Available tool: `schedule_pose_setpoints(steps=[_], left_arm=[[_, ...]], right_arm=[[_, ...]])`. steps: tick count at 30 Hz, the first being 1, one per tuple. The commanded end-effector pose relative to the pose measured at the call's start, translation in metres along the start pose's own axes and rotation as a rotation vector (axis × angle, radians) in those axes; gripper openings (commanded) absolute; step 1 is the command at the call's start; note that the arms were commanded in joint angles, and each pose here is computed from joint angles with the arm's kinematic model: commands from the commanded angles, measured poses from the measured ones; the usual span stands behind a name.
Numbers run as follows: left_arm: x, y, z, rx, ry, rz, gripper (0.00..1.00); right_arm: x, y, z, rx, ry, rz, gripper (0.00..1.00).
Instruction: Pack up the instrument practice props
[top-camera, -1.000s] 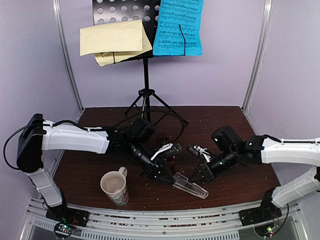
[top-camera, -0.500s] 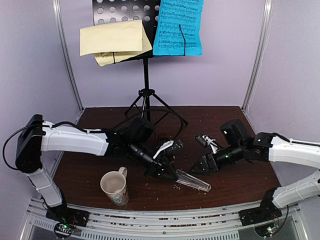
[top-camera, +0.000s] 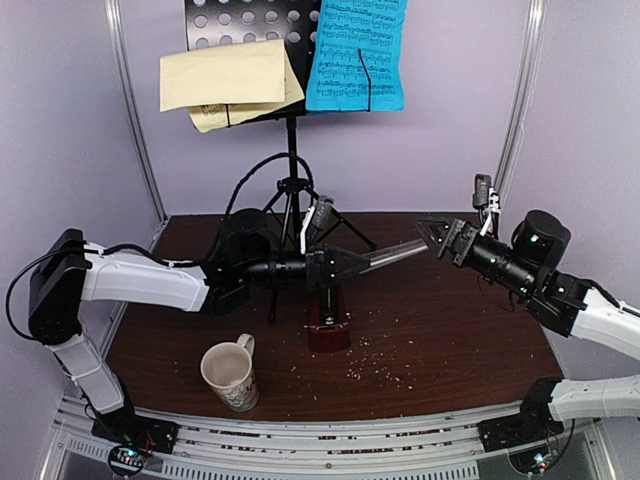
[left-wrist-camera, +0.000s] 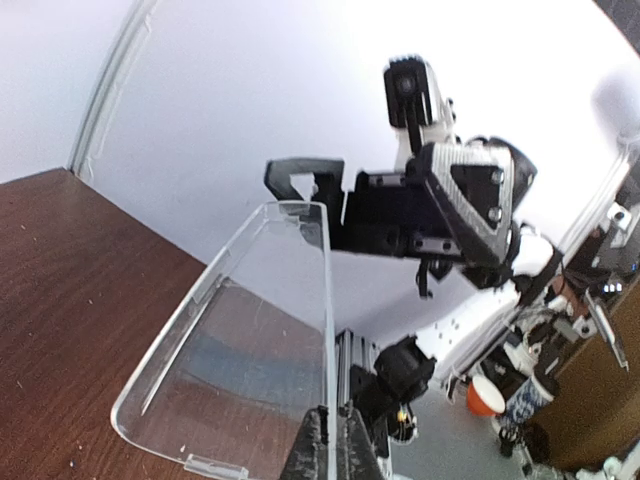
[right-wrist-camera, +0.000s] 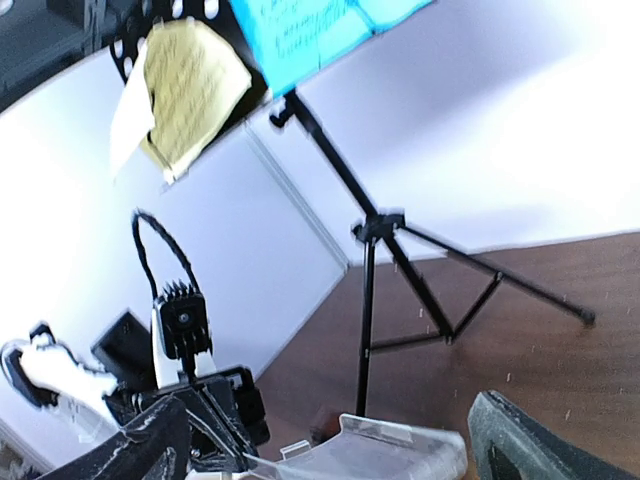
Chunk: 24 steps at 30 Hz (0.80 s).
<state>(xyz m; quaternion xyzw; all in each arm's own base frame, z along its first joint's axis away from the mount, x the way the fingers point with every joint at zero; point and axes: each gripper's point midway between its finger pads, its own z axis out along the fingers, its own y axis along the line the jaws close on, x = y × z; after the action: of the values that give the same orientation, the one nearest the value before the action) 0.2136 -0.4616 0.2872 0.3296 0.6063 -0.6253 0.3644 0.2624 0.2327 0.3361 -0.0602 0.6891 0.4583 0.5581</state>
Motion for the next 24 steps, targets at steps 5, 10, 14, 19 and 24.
schedule_pose_setpoints(steps=[5, 10, 14, 19, 24], left_arm=[[-0.07, -0.017, -0.016, 0.063, -0.327, -0.053, 0.0], [-0.078, -0.027, -0.017, 0.112, -0.353, -0.049, 0.0], [-0.079, -0.028, -0.017, 0.114, -0.355, -0.047, 0.0], [-0.081, -0.034, -0.018, 0.134, -0.355, -0.036, 0.0], [-0.079, -0.039, -0.017, 0.132, -0.344, -0.015, 0.0]], right_arm=[[-0.042, 0.0, -0.017, -0.039, -0.287, 0.091, 1.0], [-0.032, 0.014, -0.008, -0.138, -0.251, 0.114, 1.0], [-0.029, 0.039, 0.004, -0.219, -0.222, 0.083, 1.0], [-0.031, 0.051, 0.021, -0.239, -0.22, 0.058, 1.0], [-0.036, 0.06, 0.033, -0.283, -0.235, 0.067, 0.95]])
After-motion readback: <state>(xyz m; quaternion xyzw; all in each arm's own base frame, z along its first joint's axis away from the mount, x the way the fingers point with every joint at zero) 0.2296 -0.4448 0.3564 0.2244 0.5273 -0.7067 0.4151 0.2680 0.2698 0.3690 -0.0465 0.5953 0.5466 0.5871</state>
